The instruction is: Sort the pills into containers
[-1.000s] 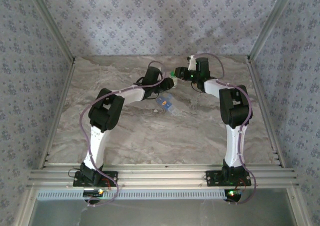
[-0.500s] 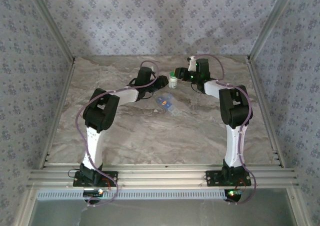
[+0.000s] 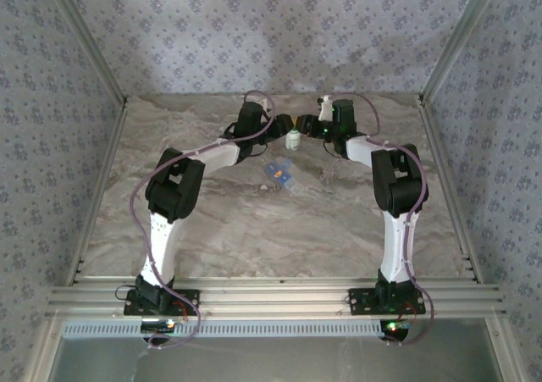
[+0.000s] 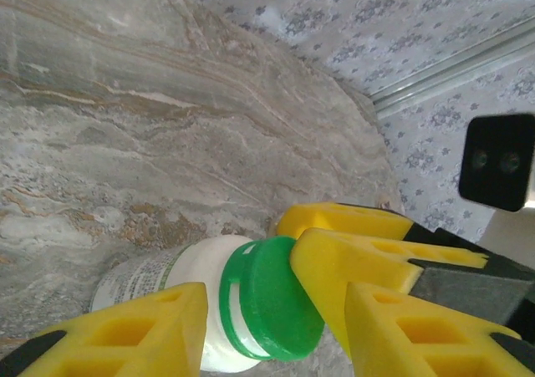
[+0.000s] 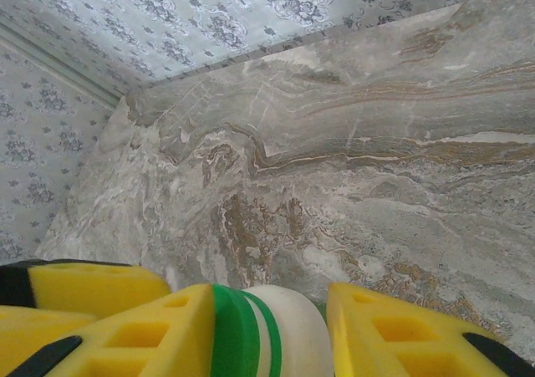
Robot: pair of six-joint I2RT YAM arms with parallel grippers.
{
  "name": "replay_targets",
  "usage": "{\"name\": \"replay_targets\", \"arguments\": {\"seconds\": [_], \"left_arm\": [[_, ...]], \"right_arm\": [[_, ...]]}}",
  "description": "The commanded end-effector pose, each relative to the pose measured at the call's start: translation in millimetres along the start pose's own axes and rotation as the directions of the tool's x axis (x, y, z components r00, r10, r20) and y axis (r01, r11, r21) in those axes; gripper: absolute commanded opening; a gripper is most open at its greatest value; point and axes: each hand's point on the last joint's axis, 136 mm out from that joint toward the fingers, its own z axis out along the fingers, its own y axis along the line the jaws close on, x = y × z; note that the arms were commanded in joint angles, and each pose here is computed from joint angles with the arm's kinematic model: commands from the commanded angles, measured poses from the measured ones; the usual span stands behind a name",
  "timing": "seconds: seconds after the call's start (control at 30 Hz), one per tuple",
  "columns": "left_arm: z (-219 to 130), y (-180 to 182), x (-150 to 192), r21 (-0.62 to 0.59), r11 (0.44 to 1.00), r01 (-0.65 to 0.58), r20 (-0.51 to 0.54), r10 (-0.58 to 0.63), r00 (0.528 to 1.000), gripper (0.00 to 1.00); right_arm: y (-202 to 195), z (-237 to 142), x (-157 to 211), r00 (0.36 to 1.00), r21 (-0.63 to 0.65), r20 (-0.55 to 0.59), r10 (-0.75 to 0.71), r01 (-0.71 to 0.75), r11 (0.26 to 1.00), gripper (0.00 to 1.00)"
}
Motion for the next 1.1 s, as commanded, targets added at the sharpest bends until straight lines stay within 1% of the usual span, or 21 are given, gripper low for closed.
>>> {"name": "replay_targets", "arguments": {"seconds": [0.0,0.1,0.27,0.37,0.43,0.47,0.6,0.77,0.87,0.97,1.07], "left_arm": [[8,6,11,-0.02,1.0,0.004,-0.039,-0.005,0.999,0.45],[9,12,16,-0.039,0.999,-0.001,-0.05,-0.001,0.999,0.42],[12,26,27,-0.073,0.997,0.0,-0.073,-0.005,0.997,0.41],[12,35,33,-0.096,0.995,0.007,-0.085,-0.015,0.996,0.36],[12,42,37,-0.116,0.993,0.013,-0.087,-0.023,0.996,0.3],[11,46,40,-0.128,0.992,0.021,-0.09,-0.032,0.995,0.28],[6,70,59,-0.184,0.982,0.042,-0.112,-0.064,0.992,0.22],[0,98,90,-0.248,0.967,0.049,-0.162,-0.091,0.983,0.2],[0,106,102,-0.262,0.964,0.039,-0.187,-0.09,0.978,0.2],[0,102,93,-0.258,0.966,0.025,-0.181,-0.073,0.981,0.2],[3,82,67,-0.236,0.972,-0.006,-0.169,-0.035,0.985,0.21]], "right_arm": [[-29,0,64,0.978,0.09,-0.169,0.12,-0.106,0.99,0.4],[-31,-1,66,0.977,0.093,-0.172,0.125,-0.11,0.99,0.4],[-35,-2,71,0.975,0.1,-0.179,0.132,-0.115,0.988,0.39],[-37,-2,75,0.972,0.108,-0.187,0.14,-0.121,0.987,0.39],[-41,-3,79,0.97,0.118,-0.193,0.147,-0.126,0.985,0.39],[-41,-3,82,0.969,0.12,-0.197,0.152,-0.13,0.984,0.39],[-49,-6,98,0.957,0.152,-0.225,0.182,-0.15,0.977,0.38],[-57,-8,115,0.946,0.18,-0.244,0.211,-0.17,0.969,0.38],[-58,-7,113,0.945,0.184,-0.239,0.223,-0.181,0.966,0.38],[-53,-7,101,0.948,0.179,-0.217,0.233,-0.196,0.964,0.38],[-50,-10,79,0.954,0.2,-0.162,0.252,-0.219,0.955,0.38]]}}
